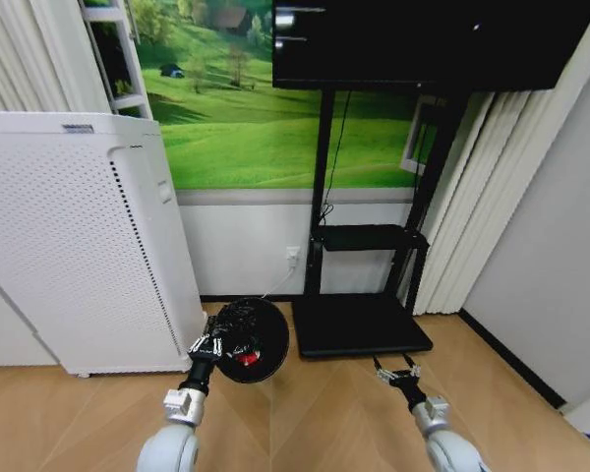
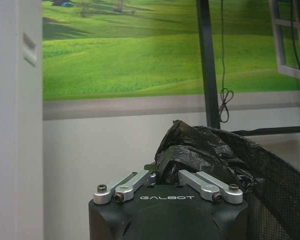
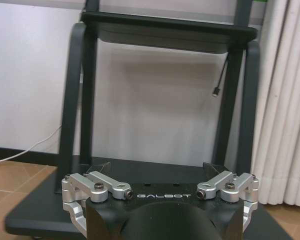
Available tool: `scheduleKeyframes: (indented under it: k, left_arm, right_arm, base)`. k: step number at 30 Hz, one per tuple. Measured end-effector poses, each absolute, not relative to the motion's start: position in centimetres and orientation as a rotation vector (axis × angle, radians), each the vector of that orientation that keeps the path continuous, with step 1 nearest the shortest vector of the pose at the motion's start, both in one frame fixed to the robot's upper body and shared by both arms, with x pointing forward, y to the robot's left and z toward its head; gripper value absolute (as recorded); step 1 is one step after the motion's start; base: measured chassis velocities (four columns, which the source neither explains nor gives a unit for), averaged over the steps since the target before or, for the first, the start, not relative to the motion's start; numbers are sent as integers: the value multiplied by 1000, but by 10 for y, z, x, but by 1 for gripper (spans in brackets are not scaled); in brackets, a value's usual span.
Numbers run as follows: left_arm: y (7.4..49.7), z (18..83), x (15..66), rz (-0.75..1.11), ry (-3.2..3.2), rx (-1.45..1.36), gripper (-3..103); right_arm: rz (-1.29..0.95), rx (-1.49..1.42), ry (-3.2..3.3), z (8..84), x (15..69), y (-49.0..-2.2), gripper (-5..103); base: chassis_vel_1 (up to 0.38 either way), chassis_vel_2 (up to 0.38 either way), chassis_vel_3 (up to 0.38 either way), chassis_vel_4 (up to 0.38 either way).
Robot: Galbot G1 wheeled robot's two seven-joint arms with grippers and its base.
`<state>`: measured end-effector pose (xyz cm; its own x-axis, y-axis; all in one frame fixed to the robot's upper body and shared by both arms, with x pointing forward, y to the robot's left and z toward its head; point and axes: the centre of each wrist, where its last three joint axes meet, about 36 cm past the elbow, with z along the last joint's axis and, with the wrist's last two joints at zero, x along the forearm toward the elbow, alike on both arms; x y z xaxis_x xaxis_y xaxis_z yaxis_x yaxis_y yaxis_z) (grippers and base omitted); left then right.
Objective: Pick up the trash bin and place the garbage on the floor into it.
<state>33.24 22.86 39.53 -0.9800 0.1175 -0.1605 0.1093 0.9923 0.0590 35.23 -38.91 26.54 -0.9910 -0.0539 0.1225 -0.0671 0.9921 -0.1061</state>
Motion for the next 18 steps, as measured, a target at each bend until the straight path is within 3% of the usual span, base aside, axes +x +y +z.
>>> scheduleKeyframes:
  k: [7, 18]
  left_arm:
    - [228, 392, 337, 70, 2975, 172, 7]
    - [228, 386, 338, 70, 2983, 169, 7]
  right_arm:
    - [200, 100, -3014, 262, 359, -389, 100]
    - [213, 81, -2991, 253, 360, -391, 100]
  base:
    - [-190, -177, 198, 159]
    - [41, 6, -40, 14]
